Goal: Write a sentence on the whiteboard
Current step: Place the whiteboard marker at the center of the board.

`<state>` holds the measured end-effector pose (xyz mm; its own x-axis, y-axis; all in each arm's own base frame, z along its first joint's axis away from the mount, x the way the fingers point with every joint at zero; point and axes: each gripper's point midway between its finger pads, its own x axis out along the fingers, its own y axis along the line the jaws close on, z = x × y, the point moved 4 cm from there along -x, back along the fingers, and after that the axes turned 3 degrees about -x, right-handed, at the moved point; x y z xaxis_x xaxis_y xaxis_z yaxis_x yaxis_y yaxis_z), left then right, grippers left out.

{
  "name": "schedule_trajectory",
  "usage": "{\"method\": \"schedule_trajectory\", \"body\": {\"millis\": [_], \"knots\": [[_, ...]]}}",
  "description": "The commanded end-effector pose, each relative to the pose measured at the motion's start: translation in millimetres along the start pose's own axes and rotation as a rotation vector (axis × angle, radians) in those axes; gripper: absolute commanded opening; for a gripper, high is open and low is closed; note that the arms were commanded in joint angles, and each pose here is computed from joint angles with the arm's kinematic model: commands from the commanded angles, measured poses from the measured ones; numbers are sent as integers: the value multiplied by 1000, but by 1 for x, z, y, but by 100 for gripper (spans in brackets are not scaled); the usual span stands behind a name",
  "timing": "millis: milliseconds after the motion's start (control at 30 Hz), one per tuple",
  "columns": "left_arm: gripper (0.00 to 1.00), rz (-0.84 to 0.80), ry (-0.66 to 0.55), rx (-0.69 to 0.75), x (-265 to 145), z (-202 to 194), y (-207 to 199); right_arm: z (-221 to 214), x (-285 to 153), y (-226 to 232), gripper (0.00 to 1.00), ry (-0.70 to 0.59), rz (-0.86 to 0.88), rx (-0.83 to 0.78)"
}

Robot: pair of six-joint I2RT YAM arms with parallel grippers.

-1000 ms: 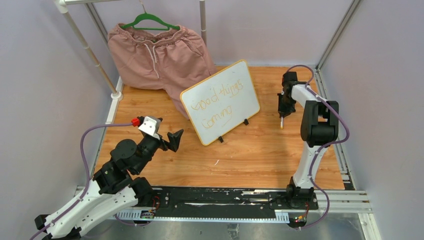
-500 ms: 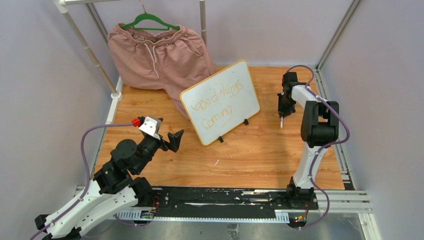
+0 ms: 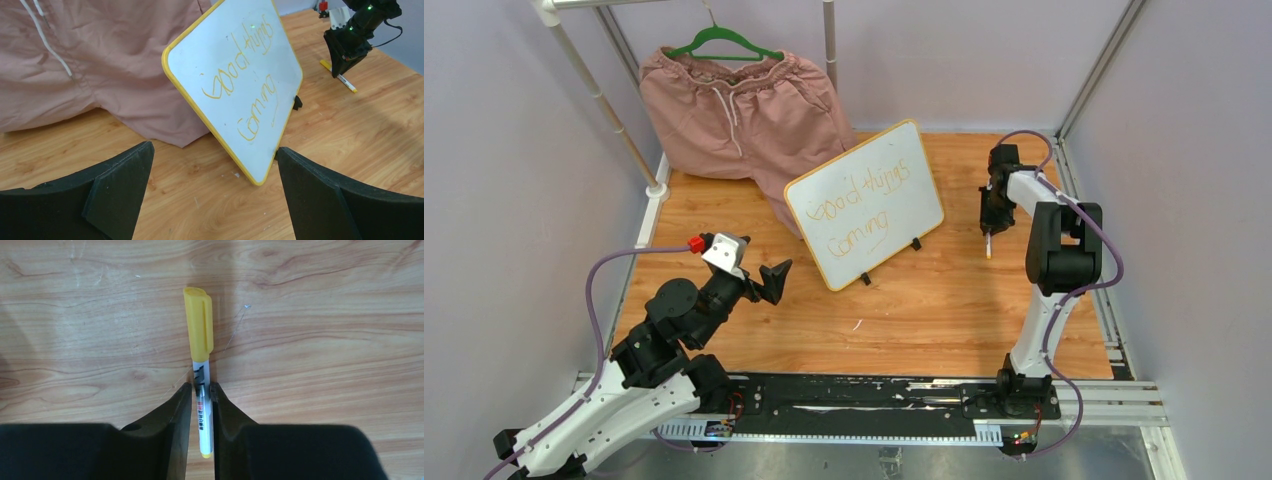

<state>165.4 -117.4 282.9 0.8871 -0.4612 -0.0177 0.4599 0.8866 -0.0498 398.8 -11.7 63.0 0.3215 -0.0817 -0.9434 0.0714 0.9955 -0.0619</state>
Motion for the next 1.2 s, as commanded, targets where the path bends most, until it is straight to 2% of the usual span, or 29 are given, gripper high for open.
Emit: {"method": "schedule_trajectory", "body": {"millis": [0, 433, 867, 1067, 1167], "knots": [[100, -11, -22, 1, 2, 3, -2, -25, 11, -4, 25, 87, -13, 5], [100, -14, -26, -2, 1, 4, -2, -26, 6, -4, 34, 73, -3, 1], [100, -18, -24, -2, 1, 3, -3, -23, 0, -4, 37, 54, 0, 11], [100, -36, -25, 4, 1, 3, -5, -12, -15, -6, 38, -15, -18, 36], [100, -32, -25, 4, 1, 3, -4, -1, -32, -7, 38, -98, -25, 62]]}}
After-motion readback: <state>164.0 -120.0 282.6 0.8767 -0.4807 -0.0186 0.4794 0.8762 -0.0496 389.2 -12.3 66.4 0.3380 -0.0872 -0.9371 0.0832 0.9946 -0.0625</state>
